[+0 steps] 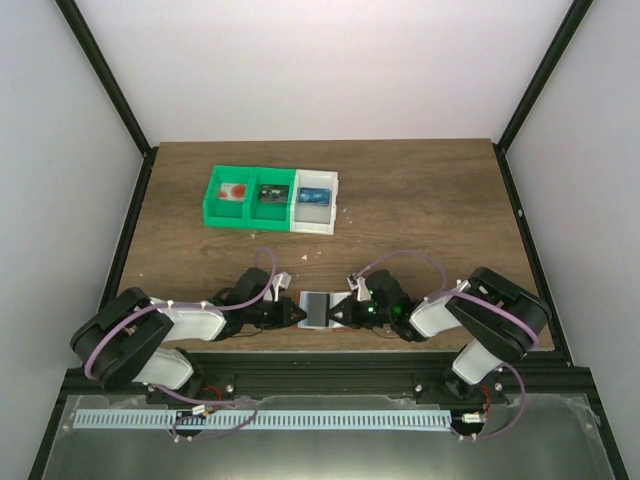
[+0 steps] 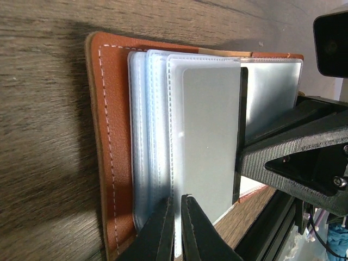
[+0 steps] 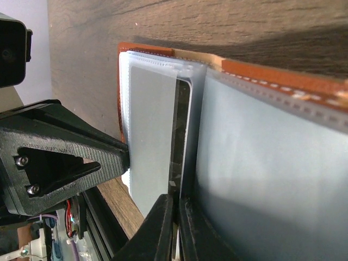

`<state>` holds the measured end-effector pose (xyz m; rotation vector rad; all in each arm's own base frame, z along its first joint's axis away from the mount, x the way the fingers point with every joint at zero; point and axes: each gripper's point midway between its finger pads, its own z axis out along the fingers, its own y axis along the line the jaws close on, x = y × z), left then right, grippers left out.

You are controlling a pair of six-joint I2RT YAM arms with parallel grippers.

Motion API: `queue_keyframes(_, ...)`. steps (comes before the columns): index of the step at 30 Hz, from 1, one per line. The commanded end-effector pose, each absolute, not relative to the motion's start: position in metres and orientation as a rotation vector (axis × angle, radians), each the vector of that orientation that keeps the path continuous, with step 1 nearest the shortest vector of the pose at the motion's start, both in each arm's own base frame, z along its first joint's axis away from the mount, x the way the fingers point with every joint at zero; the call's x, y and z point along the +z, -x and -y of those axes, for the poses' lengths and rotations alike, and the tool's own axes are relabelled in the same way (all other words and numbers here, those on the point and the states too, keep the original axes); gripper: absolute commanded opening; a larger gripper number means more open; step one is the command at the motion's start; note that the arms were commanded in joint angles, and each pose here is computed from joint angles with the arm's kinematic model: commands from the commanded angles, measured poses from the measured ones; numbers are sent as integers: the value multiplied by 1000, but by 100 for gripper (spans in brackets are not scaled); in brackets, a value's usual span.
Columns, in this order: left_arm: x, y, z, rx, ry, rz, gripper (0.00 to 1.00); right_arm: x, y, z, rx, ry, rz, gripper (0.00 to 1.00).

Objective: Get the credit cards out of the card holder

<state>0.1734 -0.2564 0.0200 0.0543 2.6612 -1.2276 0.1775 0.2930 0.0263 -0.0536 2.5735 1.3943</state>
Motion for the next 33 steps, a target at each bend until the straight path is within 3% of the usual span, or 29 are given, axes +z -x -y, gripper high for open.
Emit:
queue_keyframes(1,-13,-165,232,-1036,17,-2780,8,26,-174,-289,1395,86,-2569,4)
queue_keyframes(4,-15,-165,232,-1031,25,-2785,8,27,-174,-291,1408,97,-2558,0)
queue_keyframes(33,-19,-164,228,-1012,80,-2802,8,34,-178,-268,1317,43,-2582,0)
